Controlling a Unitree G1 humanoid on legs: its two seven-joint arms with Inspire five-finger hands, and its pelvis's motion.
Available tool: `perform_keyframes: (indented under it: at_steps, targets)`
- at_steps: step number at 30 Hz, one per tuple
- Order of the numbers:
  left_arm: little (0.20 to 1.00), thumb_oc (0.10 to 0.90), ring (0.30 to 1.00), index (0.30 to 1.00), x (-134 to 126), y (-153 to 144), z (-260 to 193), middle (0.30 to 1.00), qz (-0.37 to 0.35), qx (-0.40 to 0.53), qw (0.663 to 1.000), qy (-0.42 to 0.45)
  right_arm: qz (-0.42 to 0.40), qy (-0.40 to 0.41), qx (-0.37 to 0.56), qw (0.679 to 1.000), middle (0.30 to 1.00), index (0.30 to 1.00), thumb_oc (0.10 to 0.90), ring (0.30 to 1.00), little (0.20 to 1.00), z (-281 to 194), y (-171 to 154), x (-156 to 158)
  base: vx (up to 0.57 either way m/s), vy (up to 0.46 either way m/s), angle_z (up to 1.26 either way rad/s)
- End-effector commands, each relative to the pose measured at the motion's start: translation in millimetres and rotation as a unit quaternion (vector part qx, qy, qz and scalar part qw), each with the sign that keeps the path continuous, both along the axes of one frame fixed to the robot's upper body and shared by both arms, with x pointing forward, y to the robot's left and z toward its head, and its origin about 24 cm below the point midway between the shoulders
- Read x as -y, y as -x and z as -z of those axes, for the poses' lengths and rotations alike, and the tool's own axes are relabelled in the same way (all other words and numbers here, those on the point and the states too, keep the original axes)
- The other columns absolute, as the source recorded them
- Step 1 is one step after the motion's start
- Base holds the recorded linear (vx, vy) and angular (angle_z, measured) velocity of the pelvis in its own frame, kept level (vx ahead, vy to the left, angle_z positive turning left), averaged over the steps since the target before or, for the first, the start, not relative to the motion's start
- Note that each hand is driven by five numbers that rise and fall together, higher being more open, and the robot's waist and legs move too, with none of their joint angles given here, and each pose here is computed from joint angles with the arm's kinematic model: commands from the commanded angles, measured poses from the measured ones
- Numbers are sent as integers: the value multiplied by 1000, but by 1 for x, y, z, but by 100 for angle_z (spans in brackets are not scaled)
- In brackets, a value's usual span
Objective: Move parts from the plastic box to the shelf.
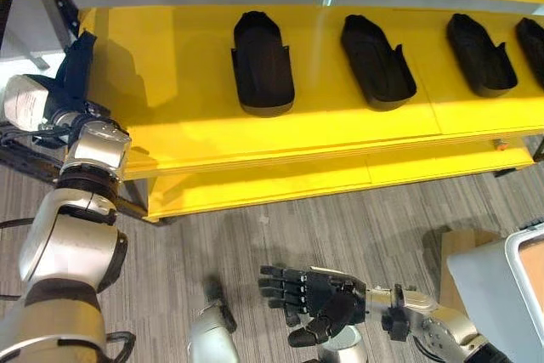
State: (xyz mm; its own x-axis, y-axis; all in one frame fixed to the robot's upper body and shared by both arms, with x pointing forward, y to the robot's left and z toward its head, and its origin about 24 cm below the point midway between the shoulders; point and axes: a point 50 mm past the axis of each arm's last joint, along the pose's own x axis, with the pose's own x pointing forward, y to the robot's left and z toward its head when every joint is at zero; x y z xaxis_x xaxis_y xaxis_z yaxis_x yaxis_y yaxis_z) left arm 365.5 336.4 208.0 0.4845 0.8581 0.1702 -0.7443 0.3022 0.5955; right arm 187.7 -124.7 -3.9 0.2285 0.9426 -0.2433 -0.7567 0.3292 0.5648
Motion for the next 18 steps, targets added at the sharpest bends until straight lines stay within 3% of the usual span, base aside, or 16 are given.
perform_keyframes:
  at_steps: [1, 18]
  targets:
    - [300, 400, 300, 300, -15, 12, -56, 300, -11, 99, 992, -72, -55, -128, -2, 990, 1000, 1000, 900, 1000, 1000, -25, 20, -23, 97, 122, -35]
    - [300, 400, 300, 300, 19, -4, -88, 300, 6, 138, 984, -114, -66, -166, 18, 984, 1000, 1000, 900, 1000, 1000, -29, 22, -32, 12, 55, -7]
